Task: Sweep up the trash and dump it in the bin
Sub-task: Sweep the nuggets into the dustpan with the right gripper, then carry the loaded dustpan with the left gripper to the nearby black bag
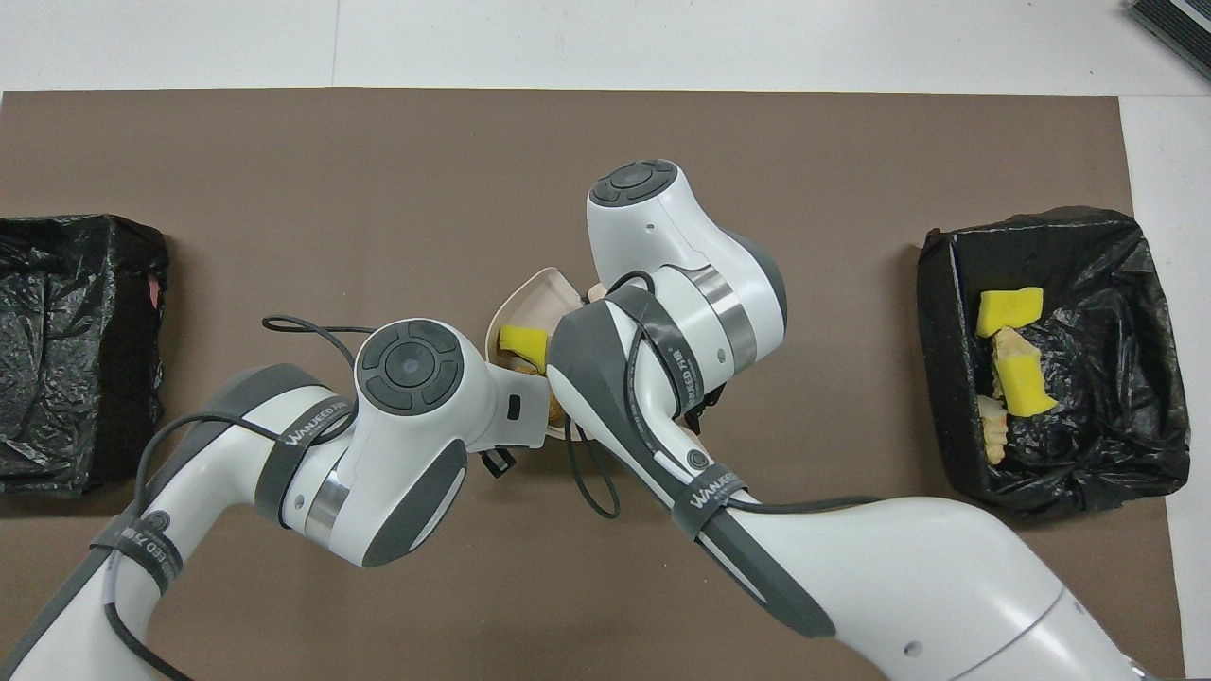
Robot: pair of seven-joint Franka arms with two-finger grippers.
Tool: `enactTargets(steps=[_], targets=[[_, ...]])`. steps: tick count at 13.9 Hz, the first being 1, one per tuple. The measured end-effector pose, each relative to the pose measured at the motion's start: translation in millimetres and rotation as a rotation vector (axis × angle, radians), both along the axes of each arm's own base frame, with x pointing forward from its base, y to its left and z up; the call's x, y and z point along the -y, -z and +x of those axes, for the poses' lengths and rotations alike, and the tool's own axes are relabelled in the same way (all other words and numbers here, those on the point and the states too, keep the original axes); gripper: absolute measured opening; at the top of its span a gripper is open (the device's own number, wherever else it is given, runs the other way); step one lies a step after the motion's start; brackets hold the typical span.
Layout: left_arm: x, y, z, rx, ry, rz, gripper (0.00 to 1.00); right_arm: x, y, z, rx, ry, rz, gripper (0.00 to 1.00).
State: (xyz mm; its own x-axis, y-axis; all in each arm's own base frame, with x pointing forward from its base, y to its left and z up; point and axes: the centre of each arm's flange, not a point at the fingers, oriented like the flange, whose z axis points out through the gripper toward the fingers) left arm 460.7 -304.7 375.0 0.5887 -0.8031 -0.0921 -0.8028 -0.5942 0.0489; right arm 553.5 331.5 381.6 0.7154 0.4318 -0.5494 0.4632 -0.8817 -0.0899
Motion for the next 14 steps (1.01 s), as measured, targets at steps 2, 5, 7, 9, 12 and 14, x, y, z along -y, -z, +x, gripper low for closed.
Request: enactTargets(steps=[2, 5, 7, 9, 12, 14], targets=[[-1, 0, 1, 0.000, -0.003, 0.000, 0.32, 9, -4, -3.7, -0.010, 0.010, -0.007, 0.25], [-11, 0, 7, -0.001, -0.025, 0.002, 0.32, 28, 1, -12.9, -0.029, 0.085, -0.065, 0.25], [-36, -5, 22, 0.005, -0.080, -0.001, 0.32, 30, -4, -29.8, -0.020, 0.164, -0.131, 0.25], [-76, -21, 41, 0.031, -0.152, -0.014, 0.32, 14, -4, -58.7, 0.016, 0.254, -0.164, 0.25], [-146, -62, 66, 0.090, -0.213, -0.039, 0.32, -43, 13, -111.8, 0.112, 0.396, -0.147, 0.25], [-206, -85, 75, 0.111, -0.258, -0.043, 0.32, -82, 26, -141.4, 0.133, 0.483, -0.149, 0.25]])
